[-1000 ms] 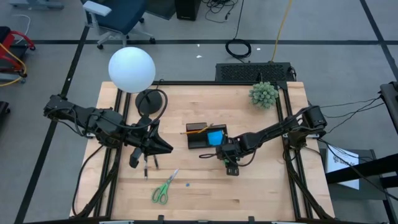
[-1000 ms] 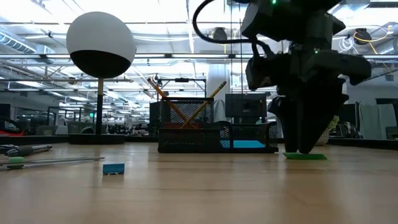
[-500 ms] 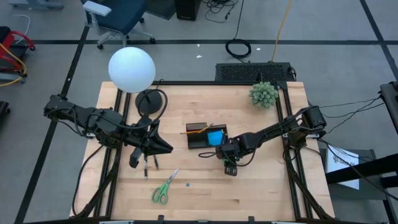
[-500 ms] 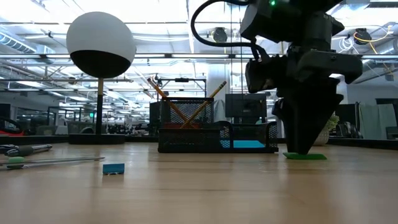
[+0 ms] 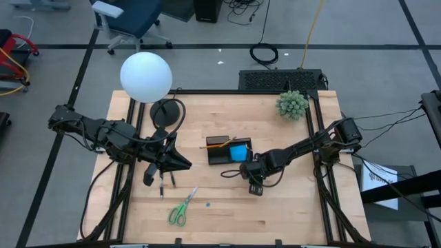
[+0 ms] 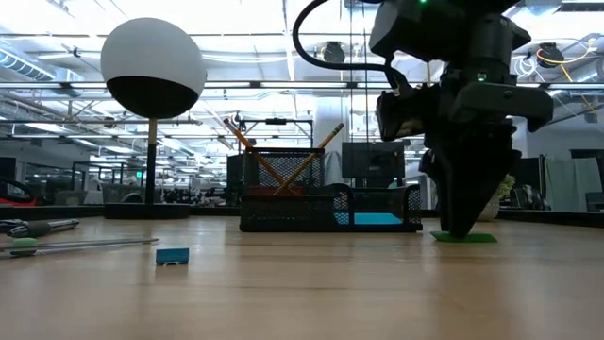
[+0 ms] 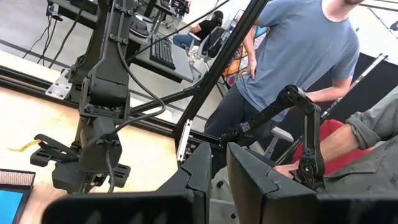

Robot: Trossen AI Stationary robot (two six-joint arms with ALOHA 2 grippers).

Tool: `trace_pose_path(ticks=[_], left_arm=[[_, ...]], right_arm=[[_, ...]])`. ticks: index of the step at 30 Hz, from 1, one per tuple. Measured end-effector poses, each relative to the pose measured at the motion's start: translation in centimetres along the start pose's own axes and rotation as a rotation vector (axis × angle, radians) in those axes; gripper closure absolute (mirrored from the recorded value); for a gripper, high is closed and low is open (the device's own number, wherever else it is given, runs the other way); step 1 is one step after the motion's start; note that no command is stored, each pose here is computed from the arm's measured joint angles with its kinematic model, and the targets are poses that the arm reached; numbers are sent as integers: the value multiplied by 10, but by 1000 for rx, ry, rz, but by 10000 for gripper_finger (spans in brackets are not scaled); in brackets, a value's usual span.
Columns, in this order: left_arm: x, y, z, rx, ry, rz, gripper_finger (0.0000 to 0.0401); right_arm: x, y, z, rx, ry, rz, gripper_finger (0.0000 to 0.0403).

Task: Pick and place office supplies into organizer
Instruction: Put the green eraser into the desk organizer

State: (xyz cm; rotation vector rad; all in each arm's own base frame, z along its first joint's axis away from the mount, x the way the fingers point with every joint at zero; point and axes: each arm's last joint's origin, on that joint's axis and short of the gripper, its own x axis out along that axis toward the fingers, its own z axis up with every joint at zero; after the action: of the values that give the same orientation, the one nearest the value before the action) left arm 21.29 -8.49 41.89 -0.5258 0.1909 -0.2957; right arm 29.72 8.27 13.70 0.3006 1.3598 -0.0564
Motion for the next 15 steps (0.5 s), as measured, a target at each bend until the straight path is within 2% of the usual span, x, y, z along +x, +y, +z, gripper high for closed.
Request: trace_pose_path(ticks=[7, 15], left_arm=[[0, 0, 0, 0, 0, 0, 354], [0, 0, 0, 0, 1, 0, 354]], right_arm=[[11, 4, -5, 19, 40, -29, 298], [14, 4, -5, 40, 47, -24, 336]])
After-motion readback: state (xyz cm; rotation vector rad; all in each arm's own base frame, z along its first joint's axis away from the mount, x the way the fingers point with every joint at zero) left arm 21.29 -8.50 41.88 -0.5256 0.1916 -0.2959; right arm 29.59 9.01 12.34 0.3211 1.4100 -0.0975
